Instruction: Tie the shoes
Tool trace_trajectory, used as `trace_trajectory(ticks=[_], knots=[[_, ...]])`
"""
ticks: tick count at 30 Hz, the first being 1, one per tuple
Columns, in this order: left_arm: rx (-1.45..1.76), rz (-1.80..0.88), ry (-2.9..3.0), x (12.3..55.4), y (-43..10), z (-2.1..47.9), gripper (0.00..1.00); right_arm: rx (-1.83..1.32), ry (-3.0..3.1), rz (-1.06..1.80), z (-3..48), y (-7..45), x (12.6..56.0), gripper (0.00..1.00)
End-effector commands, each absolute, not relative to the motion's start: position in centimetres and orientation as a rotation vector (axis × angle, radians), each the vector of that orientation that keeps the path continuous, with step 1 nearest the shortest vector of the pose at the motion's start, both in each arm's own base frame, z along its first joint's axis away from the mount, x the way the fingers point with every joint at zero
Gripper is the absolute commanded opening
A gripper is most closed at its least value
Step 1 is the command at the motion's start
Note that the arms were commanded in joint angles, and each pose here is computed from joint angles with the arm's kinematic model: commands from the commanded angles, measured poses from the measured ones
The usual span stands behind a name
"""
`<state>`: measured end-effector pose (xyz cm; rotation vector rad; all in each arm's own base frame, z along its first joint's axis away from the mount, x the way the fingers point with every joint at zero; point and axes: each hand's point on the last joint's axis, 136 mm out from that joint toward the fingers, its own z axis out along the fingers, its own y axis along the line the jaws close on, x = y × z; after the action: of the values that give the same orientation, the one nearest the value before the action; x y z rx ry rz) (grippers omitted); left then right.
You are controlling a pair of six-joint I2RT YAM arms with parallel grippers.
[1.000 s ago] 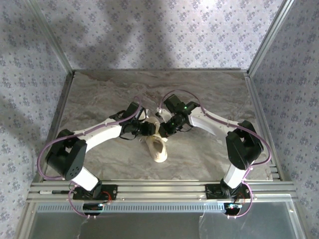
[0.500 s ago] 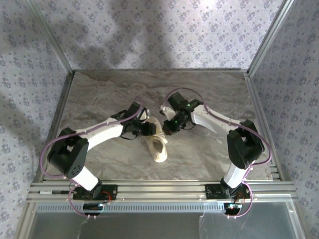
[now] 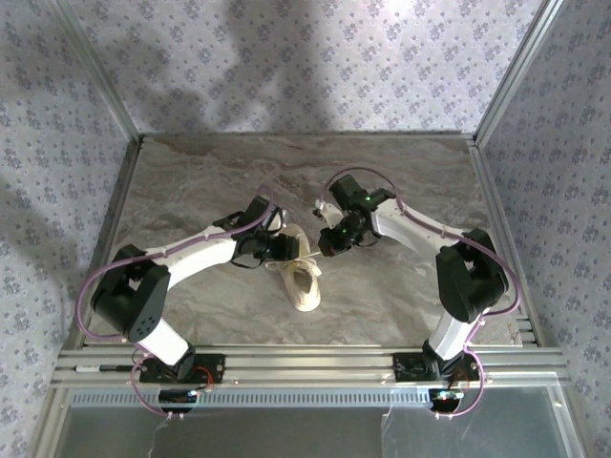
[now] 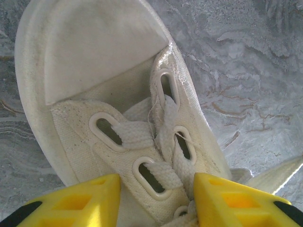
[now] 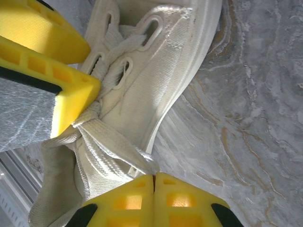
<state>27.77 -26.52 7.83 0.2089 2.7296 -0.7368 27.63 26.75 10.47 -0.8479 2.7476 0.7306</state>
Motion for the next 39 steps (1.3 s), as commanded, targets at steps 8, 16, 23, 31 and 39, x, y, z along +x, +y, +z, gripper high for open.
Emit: trace_trajectory(ticks=[8, 16, 23, 31, 39], knots=[[0.249, -0.64, 2.721, 28.0, -25.5, 10.2, 0.59, -0.862, 2.723, 0.704, 11.5, 26.0, 28.0, 0.43], [0.291, -0.51, 2.537, 29.5, -21.7, 17.9, 0.68, -0.653, 2.616, 0.551, 15.1, 20.8, 30.7, 0.55], [0.093, -0.233, 2.378, 29.8, -11.7, 21.8, 0.83, -0.38, 2.436, 0.256, 17.7, 12.3, 32.0, 0.63], [0.031, 0.099, 2.128, 29.4, -3.2, 19.9, 0.99, -0.019, 2.19, 0.017, 17.2, 2.6, 32.4, 1.0], [-0.022, 0.153, 2.051, 31.2, -1.3, 13.3, 0.99, 0.083, 2.096, -0.086, 13.3, -1.1, 32.5, 1.0]])
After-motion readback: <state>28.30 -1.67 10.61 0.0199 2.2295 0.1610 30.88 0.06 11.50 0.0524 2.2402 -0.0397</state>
